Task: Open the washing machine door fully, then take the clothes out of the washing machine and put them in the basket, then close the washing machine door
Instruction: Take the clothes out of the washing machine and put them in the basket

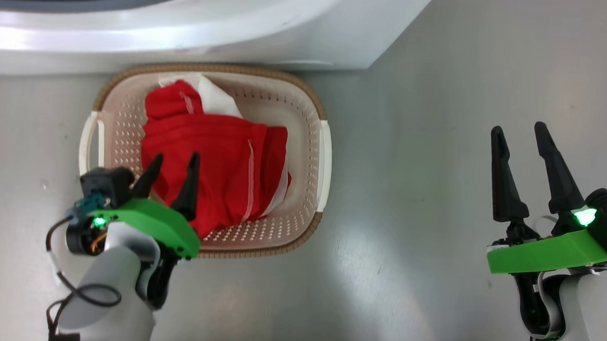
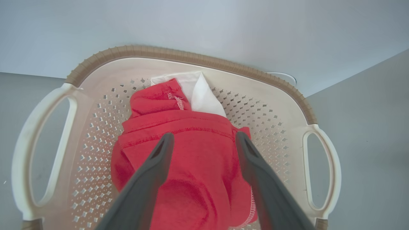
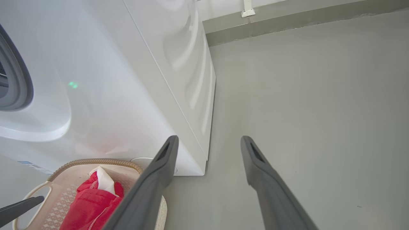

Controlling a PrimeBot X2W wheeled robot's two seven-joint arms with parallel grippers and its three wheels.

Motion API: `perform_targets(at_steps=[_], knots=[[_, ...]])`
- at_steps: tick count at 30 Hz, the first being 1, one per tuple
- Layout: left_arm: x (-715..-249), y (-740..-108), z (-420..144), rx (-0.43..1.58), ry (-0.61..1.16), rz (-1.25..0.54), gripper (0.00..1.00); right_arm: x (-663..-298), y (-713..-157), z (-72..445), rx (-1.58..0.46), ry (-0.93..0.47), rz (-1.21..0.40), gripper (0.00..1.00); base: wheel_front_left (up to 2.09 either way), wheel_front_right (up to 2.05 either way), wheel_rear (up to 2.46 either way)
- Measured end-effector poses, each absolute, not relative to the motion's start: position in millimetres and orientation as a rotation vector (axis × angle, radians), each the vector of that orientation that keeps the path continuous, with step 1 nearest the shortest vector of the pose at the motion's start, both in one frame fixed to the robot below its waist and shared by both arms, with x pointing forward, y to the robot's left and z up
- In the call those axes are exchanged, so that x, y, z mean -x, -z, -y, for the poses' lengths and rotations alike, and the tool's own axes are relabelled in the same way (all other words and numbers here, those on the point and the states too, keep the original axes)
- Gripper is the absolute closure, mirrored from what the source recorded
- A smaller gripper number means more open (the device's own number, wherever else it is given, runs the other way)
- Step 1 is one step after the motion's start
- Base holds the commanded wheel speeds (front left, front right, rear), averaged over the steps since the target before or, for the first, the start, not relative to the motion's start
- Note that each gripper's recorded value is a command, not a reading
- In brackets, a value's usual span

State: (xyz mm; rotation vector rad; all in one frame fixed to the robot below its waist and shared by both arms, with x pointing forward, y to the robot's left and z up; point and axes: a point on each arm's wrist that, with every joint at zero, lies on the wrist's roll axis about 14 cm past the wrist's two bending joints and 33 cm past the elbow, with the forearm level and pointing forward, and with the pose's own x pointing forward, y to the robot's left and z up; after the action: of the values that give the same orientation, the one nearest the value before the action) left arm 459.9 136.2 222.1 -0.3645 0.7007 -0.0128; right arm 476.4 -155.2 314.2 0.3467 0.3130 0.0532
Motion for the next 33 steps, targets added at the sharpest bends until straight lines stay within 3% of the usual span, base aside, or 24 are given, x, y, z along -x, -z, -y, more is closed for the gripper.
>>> perform_targets(at_steps=[17, 33], knots=[[-455, -314, -168, 0.313, -0.016, -0.455, 0.00, -457, -376, 153, -0.360, -0.073, -0.225, 0.00, 0.00, 0.00, 0.00], [-417, -423, -191, 0.231, -0.016, -0.161, 0.00, -403, -425, 162, -0.334, -0.100, -0.163, 0.00, 0.00, 0.00, 0.00]])
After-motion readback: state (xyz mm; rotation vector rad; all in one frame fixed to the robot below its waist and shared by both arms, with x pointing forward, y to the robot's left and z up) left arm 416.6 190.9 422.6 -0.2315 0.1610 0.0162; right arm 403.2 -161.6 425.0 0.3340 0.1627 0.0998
